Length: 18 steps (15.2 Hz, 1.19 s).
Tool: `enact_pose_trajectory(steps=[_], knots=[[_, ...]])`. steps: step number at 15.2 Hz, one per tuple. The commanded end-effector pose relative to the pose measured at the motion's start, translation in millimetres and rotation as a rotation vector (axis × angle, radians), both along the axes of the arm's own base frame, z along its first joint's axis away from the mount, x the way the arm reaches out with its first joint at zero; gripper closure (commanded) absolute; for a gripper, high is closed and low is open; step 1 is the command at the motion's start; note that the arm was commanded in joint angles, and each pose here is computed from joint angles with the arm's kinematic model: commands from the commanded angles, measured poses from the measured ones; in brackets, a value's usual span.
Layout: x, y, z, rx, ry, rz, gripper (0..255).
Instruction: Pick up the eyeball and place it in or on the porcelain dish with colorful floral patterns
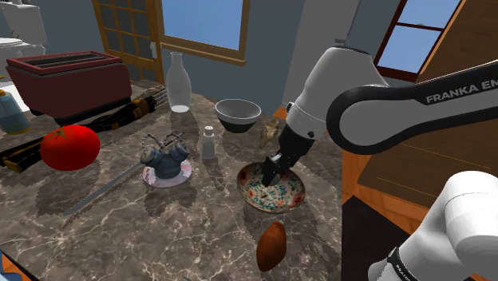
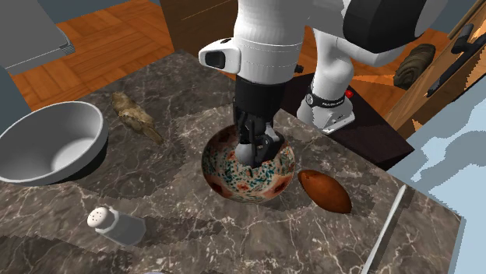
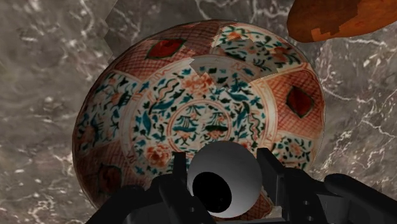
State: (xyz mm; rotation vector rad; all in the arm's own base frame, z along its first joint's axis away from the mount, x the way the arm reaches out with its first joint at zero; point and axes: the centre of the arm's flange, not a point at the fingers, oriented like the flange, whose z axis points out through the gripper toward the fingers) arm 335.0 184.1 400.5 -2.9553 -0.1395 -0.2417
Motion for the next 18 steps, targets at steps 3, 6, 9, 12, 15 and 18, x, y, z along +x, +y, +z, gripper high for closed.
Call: enact_pose_trajectory(steps=[3,6,9,12,15,18], knots=[[0,0,0,0.0,0.0,0.0,0],[0,0,0,0.0,0.0,0.0,0],[-4,-5,26,0.0,0.0,0.0,0],[-8,-9,49,0.0,0.0,0.0,0],[-8,-9,49,0.0,0.0,0.0,0],[-8,-9,49,0.0,0.0,0.0,0]])
